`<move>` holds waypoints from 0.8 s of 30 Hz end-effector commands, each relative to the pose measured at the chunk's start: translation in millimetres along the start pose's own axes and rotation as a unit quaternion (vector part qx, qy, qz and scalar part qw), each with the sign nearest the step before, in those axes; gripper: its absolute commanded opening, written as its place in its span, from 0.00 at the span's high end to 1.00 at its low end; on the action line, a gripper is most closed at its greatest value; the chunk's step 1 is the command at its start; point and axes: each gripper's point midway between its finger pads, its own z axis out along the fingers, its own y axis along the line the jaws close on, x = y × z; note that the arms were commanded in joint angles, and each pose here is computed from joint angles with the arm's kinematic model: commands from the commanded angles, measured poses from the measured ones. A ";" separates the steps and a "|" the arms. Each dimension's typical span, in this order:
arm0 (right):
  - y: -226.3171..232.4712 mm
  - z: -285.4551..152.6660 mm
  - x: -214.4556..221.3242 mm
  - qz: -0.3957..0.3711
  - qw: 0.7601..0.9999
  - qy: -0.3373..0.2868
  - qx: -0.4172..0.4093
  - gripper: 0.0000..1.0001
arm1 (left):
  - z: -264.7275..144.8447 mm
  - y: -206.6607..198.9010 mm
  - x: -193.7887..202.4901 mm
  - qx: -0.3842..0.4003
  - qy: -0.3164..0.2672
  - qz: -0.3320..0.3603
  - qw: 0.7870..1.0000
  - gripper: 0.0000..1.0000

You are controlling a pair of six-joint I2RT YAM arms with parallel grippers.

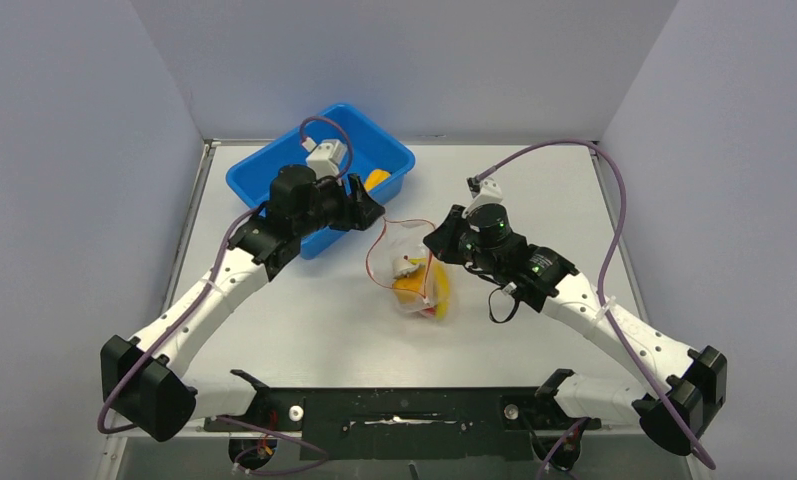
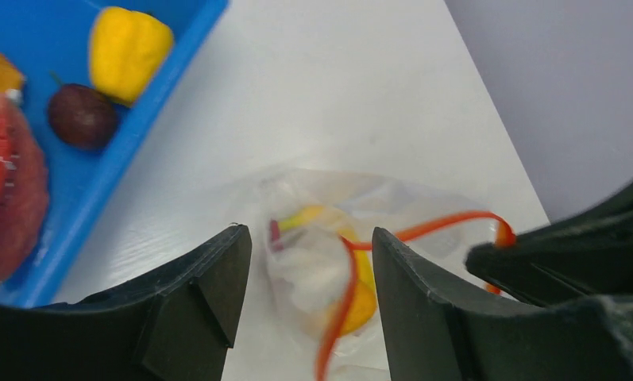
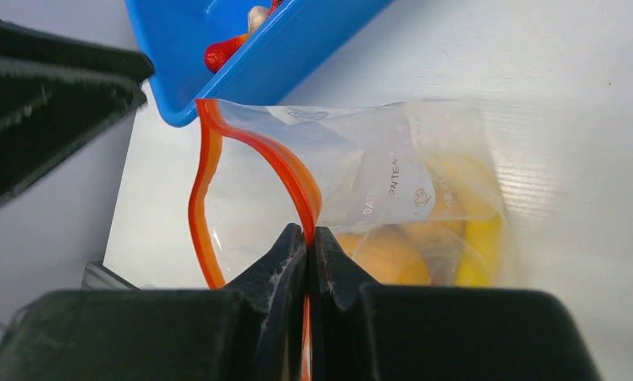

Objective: Place the food in the zip-top bag and seal the zipper
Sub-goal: Pick up the fake fruit from the bin.

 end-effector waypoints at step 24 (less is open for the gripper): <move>2.1 -5.4 -28.8 -0.034 0.999 -0.030 0.027 1.00 | 91.2 213.1 -59.8 -0.160 0.032 0.024 0.986 0.41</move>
